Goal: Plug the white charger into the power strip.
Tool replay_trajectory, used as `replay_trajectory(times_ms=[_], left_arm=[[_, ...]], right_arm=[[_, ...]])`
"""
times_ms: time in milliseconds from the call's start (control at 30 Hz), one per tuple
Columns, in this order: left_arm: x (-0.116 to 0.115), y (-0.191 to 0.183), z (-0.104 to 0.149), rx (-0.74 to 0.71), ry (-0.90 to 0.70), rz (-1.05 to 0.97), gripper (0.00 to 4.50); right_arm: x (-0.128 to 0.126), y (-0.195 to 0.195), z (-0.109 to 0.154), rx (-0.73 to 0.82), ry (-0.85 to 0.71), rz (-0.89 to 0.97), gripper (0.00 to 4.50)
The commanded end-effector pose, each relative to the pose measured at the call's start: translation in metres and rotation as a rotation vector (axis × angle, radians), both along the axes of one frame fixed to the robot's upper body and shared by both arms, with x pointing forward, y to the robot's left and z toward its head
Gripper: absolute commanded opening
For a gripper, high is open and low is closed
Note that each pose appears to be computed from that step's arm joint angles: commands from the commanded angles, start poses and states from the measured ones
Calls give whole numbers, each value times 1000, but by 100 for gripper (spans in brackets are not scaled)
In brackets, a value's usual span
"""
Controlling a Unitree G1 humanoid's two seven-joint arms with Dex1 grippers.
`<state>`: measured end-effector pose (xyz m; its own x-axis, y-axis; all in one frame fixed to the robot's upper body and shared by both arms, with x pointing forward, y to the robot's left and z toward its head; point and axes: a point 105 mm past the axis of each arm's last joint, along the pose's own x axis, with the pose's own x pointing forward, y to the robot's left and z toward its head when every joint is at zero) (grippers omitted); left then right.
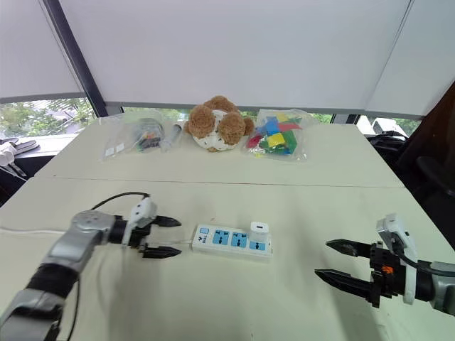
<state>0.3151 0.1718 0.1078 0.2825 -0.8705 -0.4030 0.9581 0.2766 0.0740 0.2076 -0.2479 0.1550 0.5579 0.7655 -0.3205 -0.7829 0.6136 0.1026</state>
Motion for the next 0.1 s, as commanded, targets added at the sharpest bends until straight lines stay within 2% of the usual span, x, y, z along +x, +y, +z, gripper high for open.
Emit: replay_trajectory(times_ms=[33, 100], left_arm=[[-7, 9, 25, -97, -17, 125, 447], [-9, 18, 28, -132, -2, 219, 447]], right_arm=[[2, -9, 4, 6, -18, -50, 441], [7, -13, -1, 10, -10, -91, 441]])
